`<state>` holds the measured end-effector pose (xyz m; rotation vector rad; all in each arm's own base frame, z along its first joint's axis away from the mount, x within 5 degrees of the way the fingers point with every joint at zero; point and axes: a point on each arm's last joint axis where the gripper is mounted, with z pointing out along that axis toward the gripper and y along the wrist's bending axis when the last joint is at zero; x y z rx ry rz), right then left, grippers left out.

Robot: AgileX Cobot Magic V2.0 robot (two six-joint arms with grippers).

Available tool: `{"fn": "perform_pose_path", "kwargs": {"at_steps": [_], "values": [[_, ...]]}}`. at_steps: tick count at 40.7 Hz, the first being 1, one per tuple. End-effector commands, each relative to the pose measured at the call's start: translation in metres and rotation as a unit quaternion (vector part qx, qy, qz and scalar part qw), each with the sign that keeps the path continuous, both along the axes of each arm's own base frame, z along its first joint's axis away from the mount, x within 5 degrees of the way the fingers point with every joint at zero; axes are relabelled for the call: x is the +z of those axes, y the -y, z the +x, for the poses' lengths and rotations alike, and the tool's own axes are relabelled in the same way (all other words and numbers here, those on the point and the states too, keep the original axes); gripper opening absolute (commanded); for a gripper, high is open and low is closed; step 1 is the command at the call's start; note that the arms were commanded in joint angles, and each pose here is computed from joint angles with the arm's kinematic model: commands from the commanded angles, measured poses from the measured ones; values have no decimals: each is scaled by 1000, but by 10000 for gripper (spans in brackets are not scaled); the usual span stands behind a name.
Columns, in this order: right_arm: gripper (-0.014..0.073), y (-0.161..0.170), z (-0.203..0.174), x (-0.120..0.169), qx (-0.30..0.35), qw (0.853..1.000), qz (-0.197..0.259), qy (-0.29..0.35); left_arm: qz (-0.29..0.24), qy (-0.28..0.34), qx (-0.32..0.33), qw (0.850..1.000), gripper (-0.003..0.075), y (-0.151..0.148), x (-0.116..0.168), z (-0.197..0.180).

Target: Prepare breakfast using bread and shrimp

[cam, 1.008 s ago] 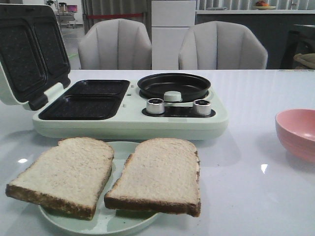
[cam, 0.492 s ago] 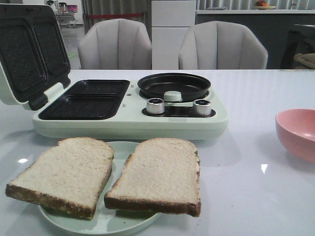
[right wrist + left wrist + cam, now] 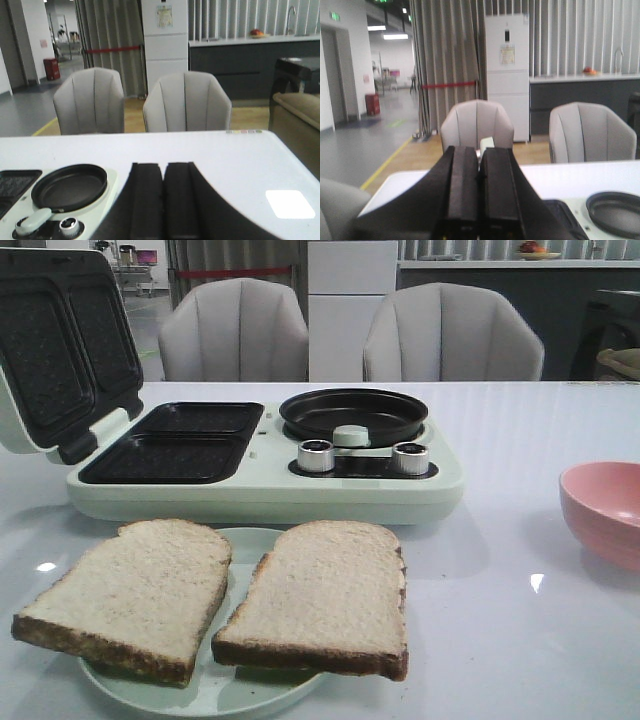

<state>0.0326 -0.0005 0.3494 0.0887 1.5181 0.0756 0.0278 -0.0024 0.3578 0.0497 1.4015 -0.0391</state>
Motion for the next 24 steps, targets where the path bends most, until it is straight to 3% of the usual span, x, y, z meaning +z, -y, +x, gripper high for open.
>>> {"fn": "perform_pose_path", "kwargs": {"at_steps": [1,13,24], "values": [[41,0,11,17,-2,1000,-8,-16,-6,-27,-9,1000,102,1,24,7],[41,1,53,-11,-2,989,-7,-145,-4,-188,-17,982,101,5,-7,36],[71,1,71,-37,-1,973,-7,-232,-19,-220,-24,975,102,7,-30,44]]}}
